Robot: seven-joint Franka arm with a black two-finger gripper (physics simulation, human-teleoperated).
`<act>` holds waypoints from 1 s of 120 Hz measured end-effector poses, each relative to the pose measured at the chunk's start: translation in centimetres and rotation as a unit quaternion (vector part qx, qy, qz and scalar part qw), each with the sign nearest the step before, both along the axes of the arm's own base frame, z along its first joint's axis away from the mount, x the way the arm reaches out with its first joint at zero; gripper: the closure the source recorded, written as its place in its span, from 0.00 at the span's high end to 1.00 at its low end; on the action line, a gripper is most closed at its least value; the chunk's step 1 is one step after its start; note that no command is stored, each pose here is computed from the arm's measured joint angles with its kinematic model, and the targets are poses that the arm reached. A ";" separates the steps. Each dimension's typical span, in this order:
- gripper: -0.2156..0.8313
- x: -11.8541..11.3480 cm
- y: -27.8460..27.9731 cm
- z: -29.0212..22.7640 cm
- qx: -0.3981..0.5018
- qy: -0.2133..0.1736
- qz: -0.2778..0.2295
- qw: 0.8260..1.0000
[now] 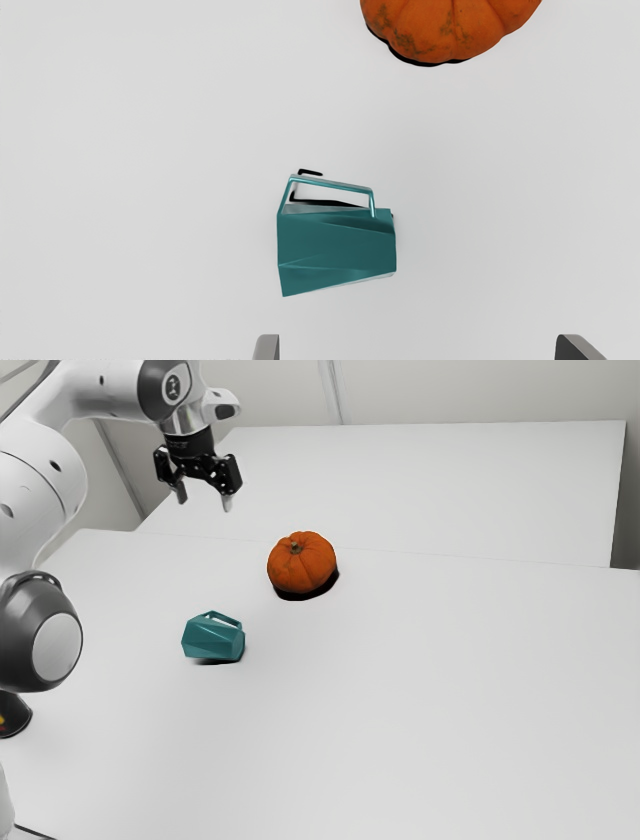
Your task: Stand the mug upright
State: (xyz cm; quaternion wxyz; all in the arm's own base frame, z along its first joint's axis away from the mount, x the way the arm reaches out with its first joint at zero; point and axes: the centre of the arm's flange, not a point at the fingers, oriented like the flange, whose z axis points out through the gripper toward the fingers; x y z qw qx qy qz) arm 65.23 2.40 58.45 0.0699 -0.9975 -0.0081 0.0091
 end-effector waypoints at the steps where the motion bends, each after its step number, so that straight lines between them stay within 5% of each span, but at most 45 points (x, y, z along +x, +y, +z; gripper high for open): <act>1: 0.79 0.0 0.0 0.0 0.000 0.000 0.000 1.000; 24: 0.79 -0.7 0.9 0.5 -0.005 0.001 0.006 1.000; 71: 0.79 -8.3 8.1 -9.9 -0.090 0.084 0.064 0.990; 120: 0.79 -8.6 13.6 -17.4 -0.174 0.016 0.058 0.983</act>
